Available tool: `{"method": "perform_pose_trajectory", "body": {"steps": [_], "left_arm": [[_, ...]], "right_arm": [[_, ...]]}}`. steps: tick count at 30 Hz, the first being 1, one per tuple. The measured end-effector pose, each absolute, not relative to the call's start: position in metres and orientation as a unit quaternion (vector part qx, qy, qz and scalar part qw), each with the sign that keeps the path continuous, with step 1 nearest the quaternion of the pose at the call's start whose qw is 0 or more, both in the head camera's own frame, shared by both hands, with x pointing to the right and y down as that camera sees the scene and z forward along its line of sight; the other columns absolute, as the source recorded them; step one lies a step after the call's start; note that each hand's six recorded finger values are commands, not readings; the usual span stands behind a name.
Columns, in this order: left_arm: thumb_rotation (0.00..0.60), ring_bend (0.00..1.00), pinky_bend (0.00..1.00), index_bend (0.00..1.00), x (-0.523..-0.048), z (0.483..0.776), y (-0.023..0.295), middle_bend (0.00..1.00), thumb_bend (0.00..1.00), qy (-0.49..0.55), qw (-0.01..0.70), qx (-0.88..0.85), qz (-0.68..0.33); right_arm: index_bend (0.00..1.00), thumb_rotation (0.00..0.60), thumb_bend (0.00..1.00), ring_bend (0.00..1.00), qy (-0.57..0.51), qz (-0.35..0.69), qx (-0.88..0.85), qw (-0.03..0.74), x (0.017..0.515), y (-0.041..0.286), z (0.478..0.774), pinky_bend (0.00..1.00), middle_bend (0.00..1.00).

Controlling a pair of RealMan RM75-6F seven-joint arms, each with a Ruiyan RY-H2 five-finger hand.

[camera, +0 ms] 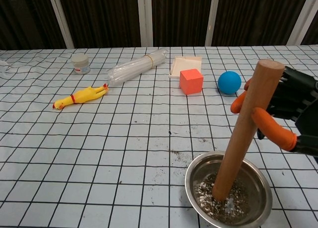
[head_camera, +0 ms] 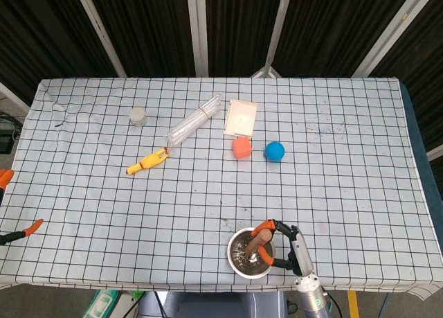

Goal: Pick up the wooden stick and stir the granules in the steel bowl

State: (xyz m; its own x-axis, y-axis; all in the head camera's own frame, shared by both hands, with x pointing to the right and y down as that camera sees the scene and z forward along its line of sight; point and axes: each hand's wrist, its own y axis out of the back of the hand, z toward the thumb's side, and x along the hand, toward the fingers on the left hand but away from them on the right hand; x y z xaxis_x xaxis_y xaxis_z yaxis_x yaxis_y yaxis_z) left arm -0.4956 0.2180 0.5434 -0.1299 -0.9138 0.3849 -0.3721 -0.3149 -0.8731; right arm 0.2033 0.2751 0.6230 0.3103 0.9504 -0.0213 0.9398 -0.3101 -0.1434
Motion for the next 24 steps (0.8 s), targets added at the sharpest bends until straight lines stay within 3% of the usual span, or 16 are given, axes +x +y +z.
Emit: {"method": "perform_pose_trajectory", "body": {"steps": [9, 24], "left_arm": [[0.6, 0.0, 0.0, 0.0, -0.495, 0.543, 0.218, 0.0, 0.12, 0.528, 0.254, -0.609, -0.535], [0.6, 0.0, 0.0, 0.0, -0.494, 0.543, 0.218, 0.0, 0.12, 0.527, 0.254, -0.611, -0.533]], "right_arm": [[0.9, 0.6, 0.78, 0.65, -0.589, 0.029, -0.805, 0.057, 0.203, 0.268, 0.605, 0.66, 0.68], [0.9, 0.6, 0.78, 0.65, -0.574, 0.062, -0.815, 0.054, 0.2, 0.281, 0.625, 0.66, 0.68]]}}
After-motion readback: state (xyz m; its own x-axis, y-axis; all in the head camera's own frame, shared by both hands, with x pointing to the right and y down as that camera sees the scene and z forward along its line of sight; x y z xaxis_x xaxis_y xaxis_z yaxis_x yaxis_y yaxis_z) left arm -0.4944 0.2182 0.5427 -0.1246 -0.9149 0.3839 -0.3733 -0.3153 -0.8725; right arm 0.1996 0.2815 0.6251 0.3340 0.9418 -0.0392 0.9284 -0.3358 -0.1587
